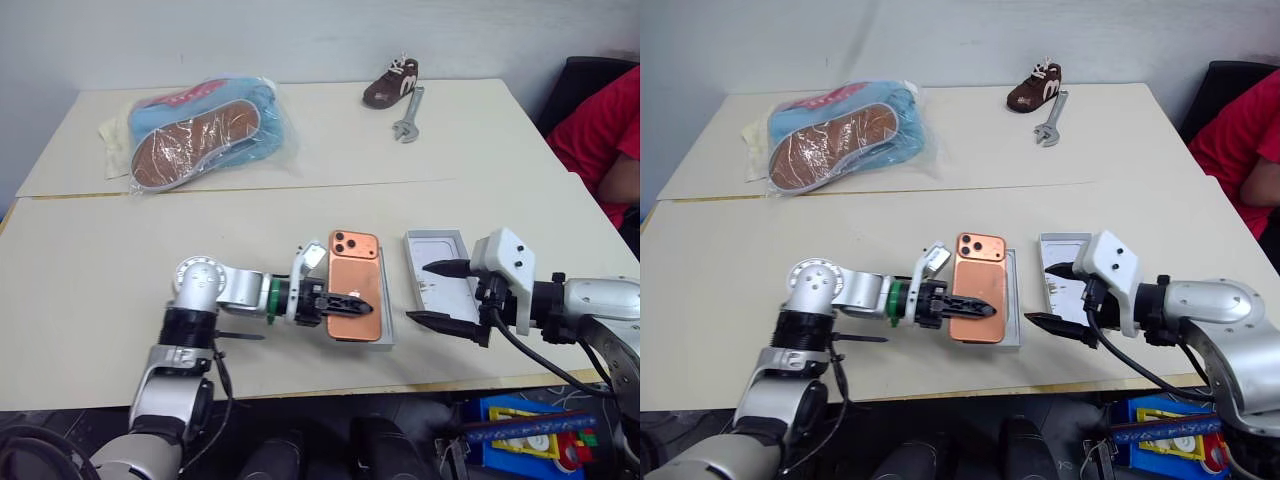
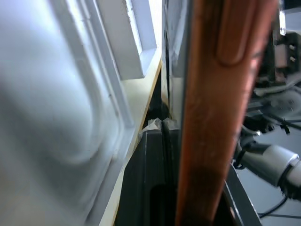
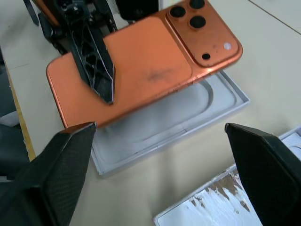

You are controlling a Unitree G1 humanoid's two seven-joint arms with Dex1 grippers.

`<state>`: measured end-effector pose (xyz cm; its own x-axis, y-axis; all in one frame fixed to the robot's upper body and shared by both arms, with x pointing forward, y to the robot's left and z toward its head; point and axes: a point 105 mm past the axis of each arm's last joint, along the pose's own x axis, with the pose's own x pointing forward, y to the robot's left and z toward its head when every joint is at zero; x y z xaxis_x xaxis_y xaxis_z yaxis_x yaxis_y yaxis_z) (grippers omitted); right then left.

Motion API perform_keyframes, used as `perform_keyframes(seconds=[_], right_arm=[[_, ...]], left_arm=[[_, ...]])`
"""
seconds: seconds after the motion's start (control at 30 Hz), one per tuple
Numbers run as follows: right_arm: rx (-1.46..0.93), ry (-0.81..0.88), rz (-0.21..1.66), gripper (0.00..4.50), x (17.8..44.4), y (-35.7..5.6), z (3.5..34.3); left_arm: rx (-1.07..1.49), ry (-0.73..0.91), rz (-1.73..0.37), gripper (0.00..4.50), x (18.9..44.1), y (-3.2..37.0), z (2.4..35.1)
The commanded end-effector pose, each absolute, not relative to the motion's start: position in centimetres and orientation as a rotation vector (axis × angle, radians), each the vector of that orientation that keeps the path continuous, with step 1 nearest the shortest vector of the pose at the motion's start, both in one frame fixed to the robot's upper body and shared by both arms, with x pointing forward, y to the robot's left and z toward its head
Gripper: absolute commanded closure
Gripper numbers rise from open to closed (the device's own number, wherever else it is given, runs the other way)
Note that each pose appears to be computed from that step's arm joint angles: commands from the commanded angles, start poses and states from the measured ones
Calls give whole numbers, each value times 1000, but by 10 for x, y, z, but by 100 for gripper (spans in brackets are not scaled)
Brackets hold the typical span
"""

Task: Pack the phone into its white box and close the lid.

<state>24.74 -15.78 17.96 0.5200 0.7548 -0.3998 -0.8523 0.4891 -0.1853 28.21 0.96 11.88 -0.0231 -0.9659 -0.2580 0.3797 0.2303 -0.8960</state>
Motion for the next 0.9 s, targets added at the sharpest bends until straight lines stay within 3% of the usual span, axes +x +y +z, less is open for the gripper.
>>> perform_keyframes(seconds=[0.03, 0.2, 0.27, 0.7, 0.9], right_arm=[[-416, 219, 942, 0, 246, -157, 191], [-413, 220, 877, 0, 248, -164, 189], [-411, 220, 868, 0, 249, -165, 189], [-355, 198, 865, 0, 251, -157, 186], [-340, 189, 851, 0, 252, -156, 186]], left_arm=[[-691, 1077, -1162, 440, 292, 8, 118], [-648, 1056, -1130, 440, 294, 3, 117], [-657, 1063, -1131, 368, 295, 1, 117], [-540, 1053, -1331, 5, 281, 2, 143], [-414, 1053, -1353, 5, 278, -5, 139]])
